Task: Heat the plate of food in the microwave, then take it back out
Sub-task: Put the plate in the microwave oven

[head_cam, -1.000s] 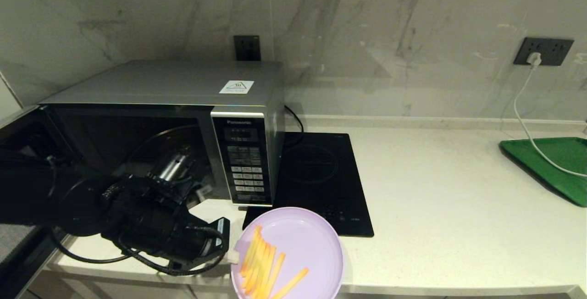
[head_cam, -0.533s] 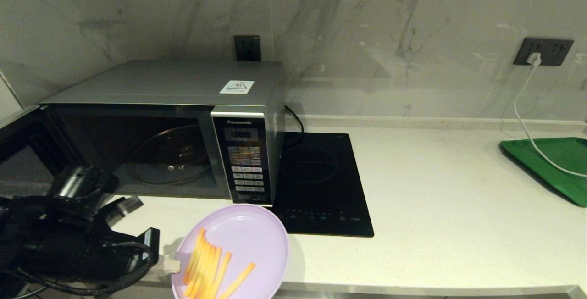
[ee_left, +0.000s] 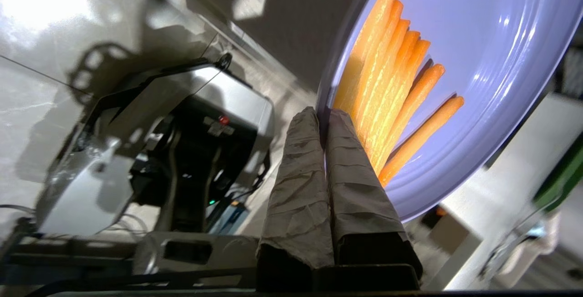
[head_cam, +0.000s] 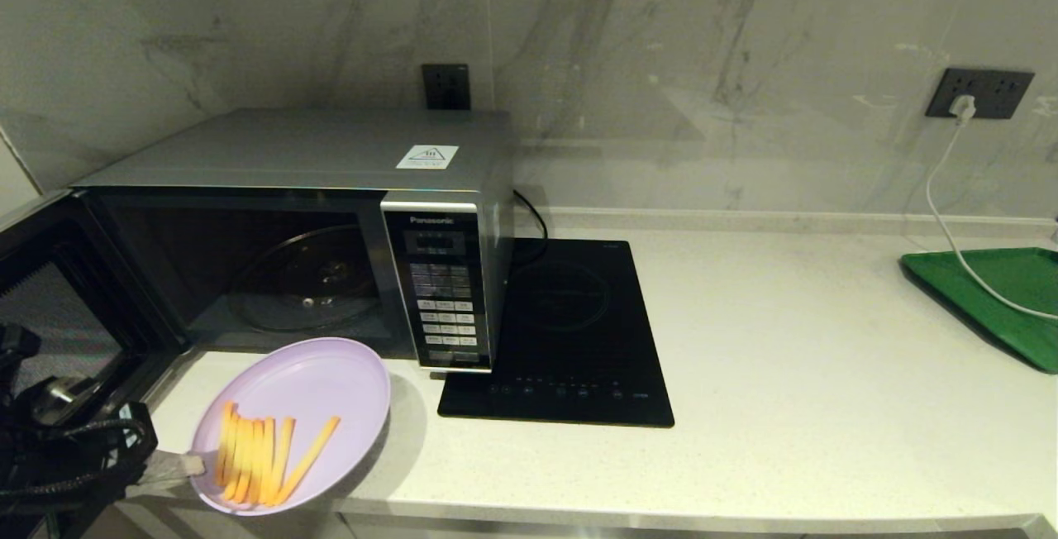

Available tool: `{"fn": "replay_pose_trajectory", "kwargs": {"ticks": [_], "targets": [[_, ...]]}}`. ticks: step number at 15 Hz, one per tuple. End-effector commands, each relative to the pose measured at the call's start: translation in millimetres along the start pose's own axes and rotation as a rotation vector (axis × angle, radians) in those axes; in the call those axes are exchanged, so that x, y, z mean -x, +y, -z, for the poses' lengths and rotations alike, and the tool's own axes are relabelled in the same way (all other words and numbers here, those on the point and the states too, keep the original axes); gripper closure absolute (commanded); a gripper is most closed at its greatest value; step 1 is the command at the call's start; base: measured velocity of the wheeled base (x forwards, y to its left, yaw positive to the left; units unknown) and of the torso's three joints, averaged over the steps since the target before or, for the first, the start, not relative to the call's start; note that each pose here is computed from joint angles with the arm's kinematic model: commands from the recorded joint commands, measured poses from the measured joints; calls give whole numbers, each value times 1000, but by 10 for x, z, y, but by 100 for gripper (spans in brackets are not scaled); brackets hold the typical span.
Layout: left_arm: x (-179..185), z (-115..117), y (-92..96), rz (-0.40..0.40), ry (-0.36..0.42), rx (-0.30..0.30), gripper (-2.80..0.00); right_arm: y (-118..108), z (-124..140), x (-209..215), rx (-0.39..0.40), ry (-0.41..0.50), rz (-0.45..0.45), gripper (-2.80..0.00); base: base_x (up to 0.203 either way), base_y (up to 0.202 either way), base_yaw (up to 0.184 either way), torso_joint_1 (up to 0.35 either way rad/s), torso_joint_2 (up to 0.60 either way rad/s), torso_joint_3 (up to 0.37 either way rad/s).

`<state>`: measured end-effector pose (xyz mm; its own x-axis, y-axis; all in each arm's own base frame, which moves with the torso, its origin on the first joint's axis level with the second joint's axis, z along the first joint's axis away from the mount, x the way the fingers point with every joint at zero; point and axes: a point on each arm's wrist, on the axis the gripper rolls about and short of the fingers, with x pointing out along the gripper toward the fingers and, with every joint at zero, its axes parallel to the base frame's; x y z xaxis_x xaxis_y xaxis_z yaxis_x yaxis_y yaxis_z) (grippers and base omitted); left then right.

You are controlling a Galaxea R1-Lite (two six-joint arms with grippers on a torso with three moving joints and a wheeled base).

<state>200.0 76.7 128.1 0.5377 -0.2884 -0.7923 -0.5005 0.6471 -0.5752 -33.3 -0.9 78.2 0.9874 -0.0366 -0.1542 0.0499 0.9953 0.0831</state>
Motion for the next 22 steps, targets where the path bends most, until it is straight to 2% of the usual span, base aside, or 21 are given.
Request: {"fn": "replay_pose_trajectory", "kwargs": {"ticks": [1, 6, 9, 13, 15, 18, 22], "targets": [[-4, -147, 64, 4, -16, 79, 0, 0, 1, -1, 0, 3, 0, 0, 0, 0, 0, 0, 0, 0], [-13, -581, -110, 44, -87, 305, 0, 0, 1, -1, 0, 3, 0, 0, 0, 0, 0, 0, 0, 0], [-109, -634, -204, 4, -106, 384, 0, 0, 1, 0, 0, 2, 0, 0, 0, 0, 0, 0, 0, 0], [-374, -616, -450, -21, -167, 422, 0, 0, 1, -1, 0, 3, 0, 0, 0, 0, 0, 0, 0, 0], [-447, -596, -624, 0, -197, 437, 0, 0, 1, -1, 0, 3, 0, 0, 0, 0, 0, 0, 0, 0], [-505, -600, -865, 40, -221, 490, 0, 0, 1, 0, 0, 2, 0, 0, 0, 0, 0, 0, 0, 0], [-443, -647, -1013, 80, -245, 487, 0, 0, 1, 0, 0, 2, 0, 0, 0, 0, 0, 0, 0, 0]]}}
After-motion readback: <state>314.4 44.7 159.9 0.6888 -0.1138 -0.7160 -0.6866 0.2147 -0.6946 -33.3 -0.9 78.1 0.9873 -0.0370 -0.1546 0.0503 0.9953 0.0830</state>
